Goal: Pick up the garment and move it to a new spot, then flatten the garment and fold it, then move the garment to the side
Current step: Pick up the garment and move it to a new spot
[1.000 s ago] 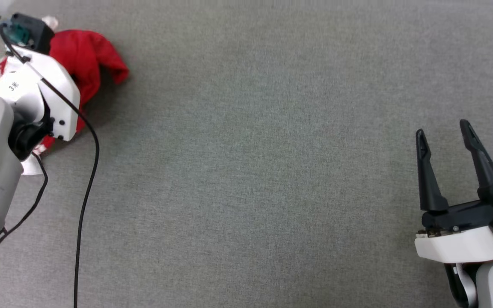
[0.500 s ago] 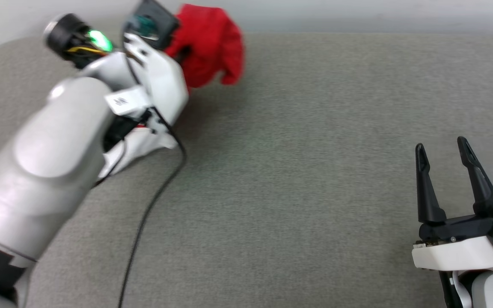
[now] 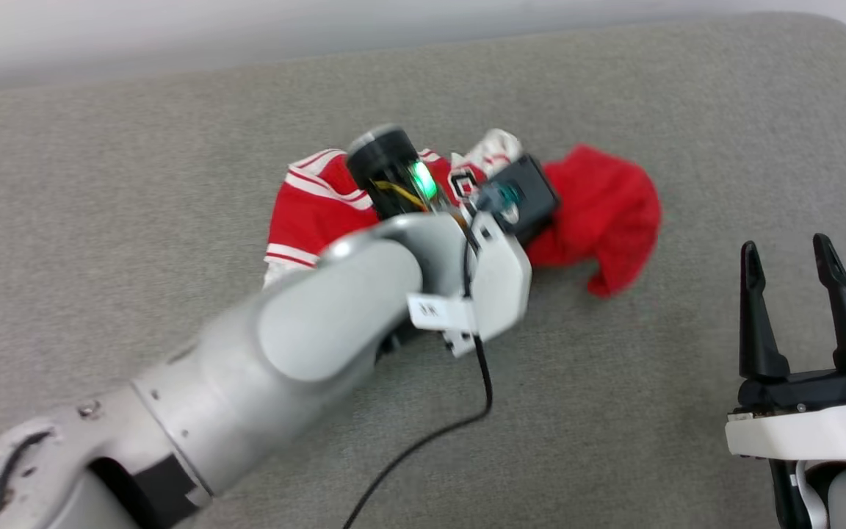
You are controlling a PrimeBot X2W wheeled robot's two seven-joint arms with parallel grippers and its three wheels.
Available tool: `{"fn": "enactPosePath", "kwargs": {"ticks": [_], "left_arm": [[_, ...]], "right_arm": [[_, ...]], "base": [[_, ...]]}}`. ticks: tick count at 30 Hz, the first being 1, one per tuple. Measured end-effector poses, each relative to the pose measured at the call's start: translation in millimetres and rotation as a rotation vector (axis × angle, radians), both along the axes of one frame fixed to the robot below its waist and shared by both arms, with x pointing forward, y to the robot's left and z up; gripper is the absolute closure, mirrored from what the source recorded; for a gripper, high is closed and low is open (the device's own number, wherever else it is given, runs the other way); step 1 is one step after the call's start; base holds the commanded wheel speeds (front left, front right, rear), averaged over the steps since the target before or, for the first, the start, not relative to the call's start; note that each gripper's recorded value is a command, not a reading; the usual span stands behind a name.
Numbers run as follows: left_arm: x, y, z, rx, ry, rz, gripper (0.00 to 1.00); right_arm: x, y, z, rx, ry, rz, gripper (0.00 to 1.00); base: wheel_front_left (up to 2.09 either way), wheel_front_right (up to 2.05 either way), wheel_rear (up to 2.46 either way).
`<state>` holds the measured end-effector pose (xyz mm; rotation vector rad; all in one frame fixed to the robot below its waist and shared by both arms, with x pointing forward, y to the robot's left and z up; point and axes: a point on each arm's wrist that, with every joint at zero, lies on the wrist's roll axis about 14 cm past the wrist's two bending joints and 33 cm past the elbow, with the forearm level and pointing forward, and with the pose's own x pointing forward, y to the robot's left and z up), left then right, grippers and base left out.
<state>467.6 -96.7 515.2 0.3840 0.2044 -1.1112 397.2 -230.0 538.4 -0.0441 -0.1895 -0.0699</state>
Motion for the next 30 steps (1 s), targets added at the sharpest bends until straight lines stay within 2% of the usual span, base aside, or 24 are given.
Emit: {"fn": "enactPosePath", "kwargs": {"ticks": [6,11,13,17,18,19,24,30], "left_arm": [[-47.7,-25.1,-69.5,0.077,0.156,-0.102,1.00],[-91.1,-28.0,-118.1,0.177,0.273,-0.150,1.00],[-102.4,-26.3,-128.2,0.208,0.283,-0.166,1.00],[-106.7,-25.3,-127.5,0.190,0.286,-0.163,1.00],[-105.5,-24.9,-125.3,0.174,0.280,-0.158,0.77],[-103.9,-25.4,-121.5,0.151,0.264,-0.155,0.00],[-85.2,-32.8,-81.1,-0.008,0.152,-0.127,0.00],[-67.1,-32.5,-18.8,-0.213,0.017,-0.029,0.00]], "right_arm": [[-5.0,-15.7,-8.5,0.009,0.027,-0.048,0.00],[-2.4,-20.2,-14.1,0.009,0.043,-0.061,0.00],[-1.0,-20.7,-15.5,0.008,0.046,-0.062,0.00],[2.0,-18.0,-16.6,0.011,0.047,-0.054,0.00],[2.7,-16.4,-16.5,0.012,0.046,-0.049,0.00],[3.1,-15.4,-16.1,0.012,0.044,-0.046,0.00],[2.0,-8.8,-10.4,0.014,0.028,-0.026,0.00],[-5.1,-0.3,-1.3,0.018,0.004,-0.002,0.00]], "base": [[0.00,0.00,0.00],[0.00,0.00,0.00],[0.00,0.00,0.00],[0.00,0.00,0.00],[0.00,0.00,0.00],[0.00,0.00,0.00],[0.00,0.00,0.00],[0.00,0.00,0.00]]}}
